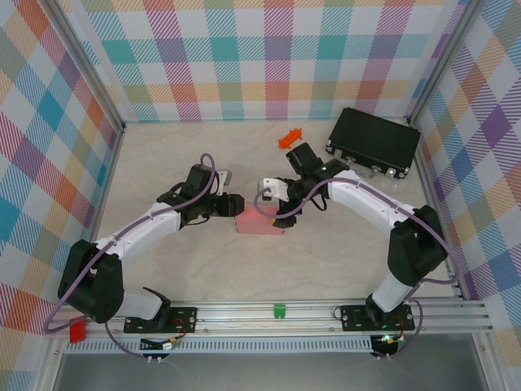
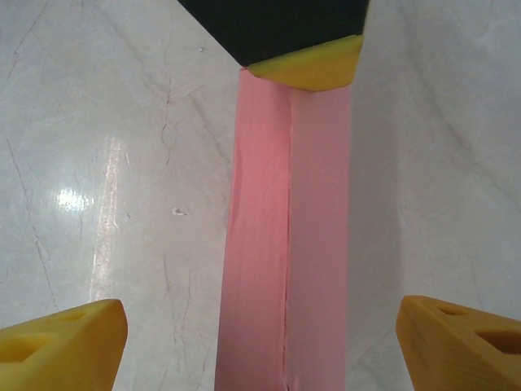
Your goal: Fold the paper box
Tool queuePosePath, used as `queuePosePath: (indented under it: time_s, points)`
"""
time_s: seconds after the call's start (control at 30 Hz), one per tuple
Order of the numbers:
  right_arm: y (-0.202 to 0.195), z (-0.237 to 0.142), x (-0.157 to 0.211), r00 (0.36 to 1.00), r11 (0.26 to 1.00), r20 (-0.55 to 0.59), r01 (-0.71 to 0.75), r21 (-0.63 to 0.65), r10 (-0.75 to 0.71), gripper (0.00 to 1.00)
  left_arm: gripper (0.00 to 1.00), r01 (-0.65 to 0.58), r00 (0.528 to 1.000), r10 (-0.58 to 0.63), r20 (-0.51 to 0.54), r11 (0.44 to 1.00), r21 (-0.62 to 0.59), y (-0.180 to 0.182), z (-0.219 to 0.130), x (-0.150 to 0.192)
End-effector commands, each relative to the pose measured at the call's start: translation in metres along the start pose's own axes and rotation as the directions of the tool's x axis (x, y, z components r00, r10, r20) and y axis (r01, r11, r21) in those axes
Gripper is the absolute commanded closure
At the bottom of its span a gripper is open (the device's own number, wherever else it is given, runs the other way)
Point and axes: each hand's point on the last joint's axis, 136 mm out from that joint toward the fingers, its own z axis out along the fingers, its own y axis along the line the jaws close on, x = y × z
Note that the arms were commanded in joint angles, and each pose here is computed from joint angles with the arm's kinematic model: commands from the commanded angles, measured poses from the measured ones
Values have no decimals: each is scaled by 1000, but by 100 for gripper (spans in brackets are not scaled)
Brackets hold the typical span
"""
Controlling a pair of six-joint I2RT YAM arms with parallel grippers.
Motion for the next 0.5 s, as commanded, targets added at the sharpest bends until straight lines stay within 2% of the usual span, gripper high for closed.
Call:
queuePosePath:
  time_s: [0.0, 0.3, 0.47]
  points:
    - [9, 5, -4, 1000, 998, -9, 13, -60, -14, 14, 46, -14, 999, 14, -41, 1000, -2, 2, 5, 11]
    - [-16, 23, 0, 999, 998, -49, 8, 58, -5, 14, 46, -13, 999, 12, -47, 1000, -3, 3, 5, 13]
    - [-10, 31, 8, 996, 1000, -85, 0, 26, 2, 15, 46, -13, 999, 13, -47, 1000, -3, 3, 5, 13]
